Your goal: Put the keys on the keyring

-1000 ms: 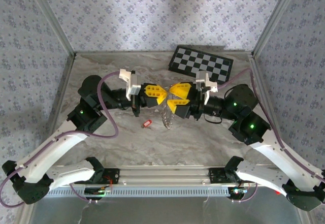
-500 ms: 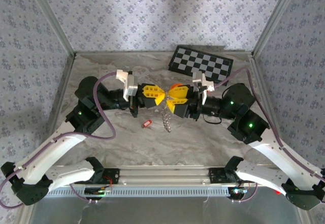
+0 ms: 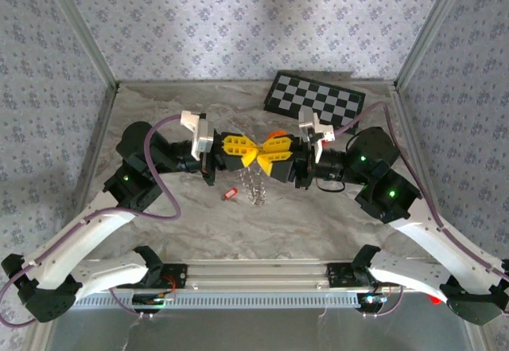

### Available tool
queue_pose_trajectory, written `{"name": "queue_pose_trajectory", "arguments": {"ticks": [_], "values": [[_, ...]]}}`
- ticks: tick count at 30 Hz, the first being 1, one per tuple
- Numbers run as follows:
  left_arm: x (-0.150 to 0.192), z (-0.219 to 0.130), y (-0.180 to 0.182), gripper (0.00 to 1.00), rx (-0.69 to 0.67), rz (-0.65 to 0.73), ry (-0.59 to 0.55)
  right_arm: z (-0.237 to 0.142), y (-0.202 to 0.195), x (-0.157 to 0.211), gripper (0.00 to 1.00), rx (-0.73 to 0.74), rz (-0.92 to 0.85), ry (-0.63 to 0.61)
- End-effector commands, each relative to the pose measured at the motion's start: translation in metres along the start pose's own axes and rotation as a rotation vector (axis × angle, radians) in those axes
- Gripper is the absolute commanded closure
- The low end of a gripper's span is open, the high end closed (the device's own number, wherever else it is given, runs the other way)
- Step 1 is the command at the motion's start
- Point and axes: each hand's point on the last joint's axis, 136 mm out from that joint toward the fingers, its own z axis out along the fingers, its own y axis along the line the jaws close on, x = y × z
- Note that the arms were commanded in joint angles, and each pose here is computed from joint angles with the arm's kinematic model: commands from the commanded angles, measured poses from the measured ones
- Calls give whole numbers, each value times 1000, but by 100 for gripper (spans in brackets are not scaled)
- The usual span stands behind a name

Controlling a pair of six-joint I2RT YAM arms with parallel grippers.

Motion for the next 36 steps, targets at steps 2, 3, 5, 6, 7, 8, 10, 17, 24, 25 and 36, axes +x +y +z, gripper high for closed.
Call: {"name": "queue_pose_trajectory", "arguments": {"ticks": [2, 3, 5, 6, 7, 8, 10, 17, 24, 25, 36], "values": [[-27, -3, -12, 100, 32, 64, -79, -3, 18, -15, 85, -54, -35, -28], [-27, -3, -13, 100, 33, 64, -79, -3, 18, -14, 88, -56, -36, -27], [-26, -3, -13, 100, 38, 62, -77, -3, 19, -13, 95, -58, -36, -21], [-27, -4, -14, 100, 38, 65, -78, -3, 19, -12, 97, -57, -37, -19], [-26, -3, -14, 100, 41, 62, -74, -2, 18, -12, 100, -55, -38, -19], [-25, -3, -14, 100, 38, 61, -70, -2, 18, -11, 100, -55, -38, -15], [-24, -4, -14, 100, 37, 61, -67, -2, 18, -11, 100, -49, -42, -15], [-17, -6, -10, 100, 9, 54, -41, -2, 16, -3, 100, -36, -57, 16], [-8, -11, -5, 100, -47, 61, 10, -9, 19, -8, 100, 6, -129, 72], [-8, -11, -5, 100, -47, 63, 9, -9, 19, -9, 100, 12, -136, 78], [-24, -13, -18, 100, 2, 92, -44, -3, 12, -8, 65, 19, -85, 52]]}}
